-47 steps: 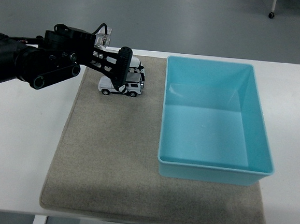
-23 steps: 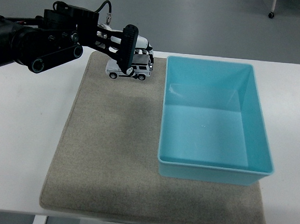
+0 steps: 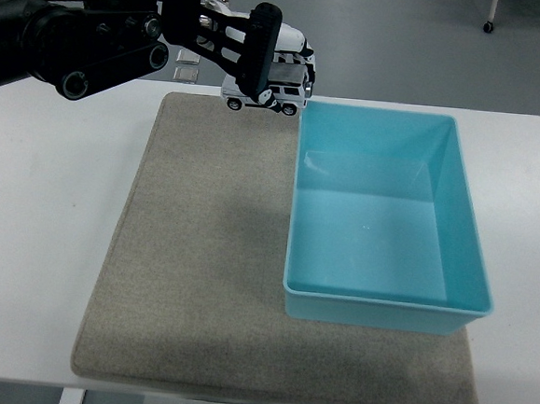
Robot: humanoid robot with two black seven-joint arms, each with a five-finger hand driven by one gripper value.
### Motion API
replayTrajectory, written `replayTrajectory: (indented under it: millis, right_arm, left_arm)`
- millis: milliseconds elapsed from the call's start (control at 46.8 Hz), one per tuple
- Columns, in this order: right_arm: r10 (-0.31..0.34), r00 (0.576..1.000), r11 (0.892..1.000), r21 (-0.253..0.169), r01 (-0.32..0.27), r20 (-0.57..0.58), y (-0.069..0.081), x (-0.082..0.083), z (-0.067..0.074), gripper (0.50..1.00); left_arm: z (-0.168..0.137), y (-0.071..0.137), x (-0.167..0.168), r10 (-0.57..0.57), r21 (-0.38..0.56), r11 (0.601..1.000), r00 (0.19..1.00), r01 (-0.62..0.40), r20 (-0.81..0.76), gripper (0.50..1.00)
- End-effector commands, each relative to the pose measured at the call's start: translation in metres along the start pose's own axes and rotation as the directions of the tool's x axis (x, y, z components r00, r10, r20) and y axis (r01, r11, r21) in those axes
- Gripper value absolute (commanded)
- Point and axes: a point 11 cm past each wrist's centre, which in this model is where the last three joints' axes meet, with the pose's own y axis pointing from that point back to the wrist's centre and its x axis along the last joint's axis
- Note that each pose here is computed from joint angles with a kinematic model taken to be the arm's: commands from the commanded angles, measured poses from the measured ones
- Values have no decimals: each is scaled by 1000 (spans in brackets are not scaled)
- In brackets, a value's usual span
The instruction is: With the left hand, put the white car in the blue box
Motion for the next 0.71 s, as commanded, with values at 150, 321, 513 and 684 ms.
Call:
replayTrajectory:
  millis: [150, 321, 513, 684]
  right_arm:
    - [0, 1000, 1000, 0, 0, 0, 0, 0, 0, 936]
    - [0, 1000, 1000, 0, 0, 0, 0, 0, 0, 936]
    - [0, 1000, 1000, 0, 0, 0, 0, 0, 0, 936]
    - [0, 1000, 1000, 0, 0, 0, 0, 0, 0, 936]
  left_arm:
    - [16, -7, 5, 25, -40, 999, 1000, -25, -11, 500]
    - [32, -15, 4, 19, -73, 997, 1000, -19, -5, 500]
    - [56, -28, -2, 6, -119, 993, 1000, -6, 3, 500]
    - [79, -38, -6, -6, -159, 987, 1000, 8, 16, 500]
